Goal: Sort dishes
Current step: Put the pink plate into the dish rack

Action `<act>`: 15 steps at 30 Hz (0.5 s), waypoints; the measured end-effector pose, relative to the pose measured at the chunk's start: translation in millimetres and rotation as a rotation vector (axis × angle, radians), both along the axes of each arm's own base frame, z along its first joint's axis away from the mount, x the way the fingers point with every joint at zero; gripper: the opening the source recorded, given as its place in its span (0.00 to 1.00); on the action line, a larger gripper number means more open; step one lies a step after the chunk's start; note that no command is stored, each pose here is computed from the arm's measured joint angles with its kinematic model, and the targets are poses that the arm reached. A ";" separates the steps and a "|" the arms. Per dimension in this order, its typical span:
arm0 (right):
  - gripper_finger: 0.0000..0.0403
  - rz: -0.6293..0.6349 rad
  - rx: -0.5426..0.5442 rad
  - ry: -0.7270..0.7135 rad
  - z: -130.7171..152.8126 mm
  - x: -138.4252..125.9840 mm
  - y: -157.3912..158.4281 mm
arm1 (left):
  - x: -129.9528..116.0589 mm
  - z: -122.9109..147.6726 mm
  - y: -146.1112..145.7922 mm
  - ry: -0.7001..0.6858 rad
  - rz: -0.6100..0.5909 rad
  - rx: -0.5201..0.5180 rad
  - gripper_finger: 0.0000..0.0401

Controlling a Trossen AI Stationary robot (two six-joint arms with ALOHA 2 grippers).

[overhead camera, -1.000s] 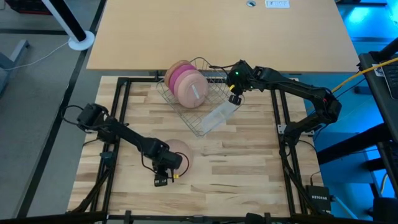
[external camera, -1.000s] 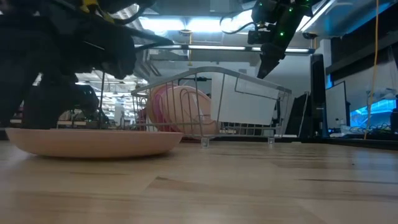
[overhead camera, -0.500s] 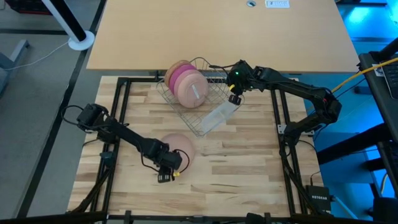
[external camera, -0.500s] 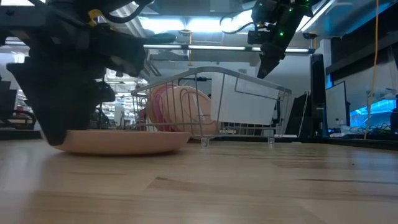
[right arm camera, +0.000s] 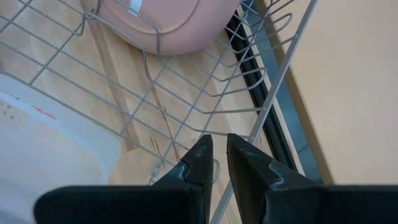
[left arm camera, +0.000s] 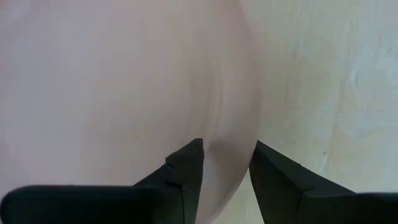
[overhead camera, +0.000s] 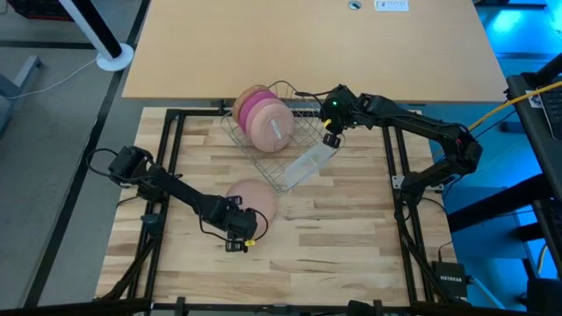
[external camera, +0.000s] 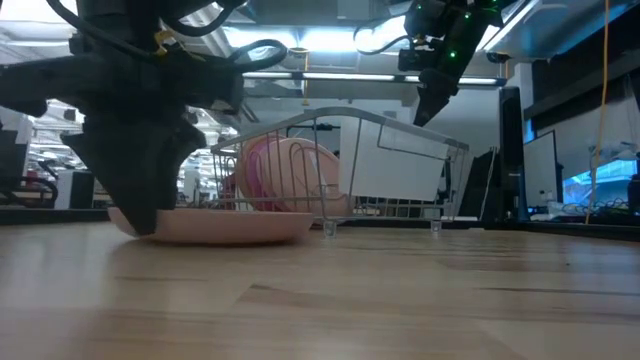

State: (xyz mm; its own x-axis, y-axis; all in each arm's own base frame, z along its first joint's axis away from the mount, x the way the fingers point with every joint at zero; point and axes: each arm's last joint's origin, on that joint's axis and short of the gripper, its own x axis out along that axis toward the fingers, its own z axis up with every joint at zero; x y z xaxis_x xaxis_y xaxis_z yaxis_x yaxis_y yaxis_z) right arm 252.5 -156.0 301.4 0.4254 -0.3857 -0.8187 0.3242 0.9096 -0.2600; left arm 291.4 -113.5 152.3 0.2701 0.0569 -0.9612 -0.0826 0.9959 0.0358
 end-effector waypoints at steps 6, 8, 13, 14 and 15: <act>0.13 0.000 0.000 0.000 0.0 0.0 0.0 | 0.3 0.1 0.2 -0.004 -0.028 0.016 0.23; 0.13 0.000 0.000 0.000 0.0 0.0 0.0 | 0.4 0.1 0.1 -0.004 -0.028 0.016 0.21; 0.13 0.000 0.000 0.000 0.0 0.0 0.0 | 1.8 0.5 -0.3 -0.020 -0.025 0.009 0.18; 0.13 0.000 0.000 0.000 0.0 0.0 0.0 | 2.6 0.6 -0.6 -0.029 -0.025 0.006 0.18; 0.13 0.000 0.000 0.000 0.0 0.0 0.0 | 3.2 0.8 -0.9 -0.035 -0.026 0.003 0.18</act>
